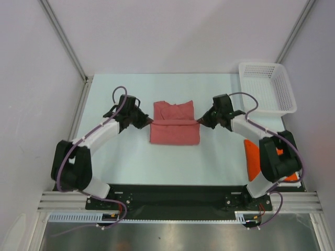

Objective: Fold and stack the t-shirts
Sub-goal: Fold the tshirt

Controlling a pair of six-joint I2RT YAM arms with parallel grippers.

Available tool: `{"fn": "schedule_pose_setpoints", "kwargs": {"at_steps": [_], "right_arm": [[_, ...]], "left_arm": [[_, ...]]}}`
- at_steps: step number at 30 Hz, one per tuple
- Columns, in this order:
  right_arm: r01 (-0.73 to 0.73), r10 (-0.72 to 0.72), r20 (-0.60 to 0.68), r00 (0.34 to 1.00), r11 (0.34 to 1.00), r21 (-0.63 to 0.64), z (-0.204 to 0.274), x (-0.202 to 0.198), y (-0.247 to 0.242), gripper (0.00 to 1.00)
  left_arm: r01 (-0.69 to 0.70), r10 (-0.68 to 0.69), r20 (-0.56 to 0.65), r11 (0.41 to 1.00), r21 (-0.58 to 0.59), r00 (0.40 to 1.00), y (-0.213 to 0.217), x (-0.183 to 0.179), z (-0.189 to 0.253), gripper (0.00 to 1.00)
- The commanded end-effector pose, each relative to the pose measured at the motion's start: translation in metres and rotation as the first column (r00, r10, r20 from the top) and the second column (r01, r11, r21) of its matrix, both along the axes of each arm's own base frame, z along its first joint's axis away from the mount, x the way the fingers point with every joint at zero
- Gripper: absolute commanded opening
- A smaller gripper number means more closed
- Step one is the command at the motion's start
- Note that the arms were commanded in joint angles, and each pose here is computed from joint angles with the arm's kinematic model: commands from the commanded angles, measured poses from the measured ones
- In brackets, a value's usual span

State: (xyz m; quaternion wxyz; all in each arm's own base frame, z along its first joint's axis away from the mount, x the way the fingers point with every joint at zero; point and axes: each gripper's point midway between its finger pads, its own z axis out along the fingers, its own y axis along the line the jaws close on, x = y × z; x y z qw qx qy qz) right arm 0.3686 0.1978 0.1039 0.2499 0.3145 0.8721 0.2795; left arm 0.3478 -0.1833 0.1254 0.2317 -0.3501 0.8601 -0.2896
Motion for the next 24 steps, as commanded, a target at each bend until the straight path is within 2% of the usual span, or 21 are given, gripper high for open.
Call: {"fn": "schedule_pose_setpoints", "kwargs": {"at_steps": [1,2,3,8,18,24], "right_arm": [[-0.107,0.109,0.096,0.989,0.994,-0.027,0.023,0.045,0.000,0.00],[-0.109,0.111,0.052,0.992,0.994,-0.030,0.009,0.053,-0.002,0.00],[-0.123,0.124,0.046,0.991,0.992,-0.024,0.007,0.061,-0.003,0.00],[-0.136,0.133,0.069,0.989,0.989,0.054,0.010,0.106,-0.002,0.00],[-0.177,0.165,0.091,0.982,0.972,0.155,0.009,0.147,0.017,0.00],[-0.162,0.151,0.079,0.985,0.975,0.152,0.007,0.162,0.013,0.00]], "left_arm": [[0.061,-0.063,0.073,0.998,0.019,0.995,0.001,0.037,0.008,0.00],[0.062,-0.064,0.058,0.998,0.028,0.996,0.001,0.048,-0.004,0.00],[0.053,-0.055,0.079,0.998,0.028,0.995,0.004,0.062,0.003,0.00],[0.067,-0.068,0.056,0.998,0.010,0.996,0.006,0.095,-0.008,0.00],[0.032,-0.030,0.064,0.999,-0.026,0.997,0.026,0.146,-0.020,0.00],[0.100,-0.091,0.117,0.992,-0.072,0.989,0.013,0.172,-0.019,0.00]]}}
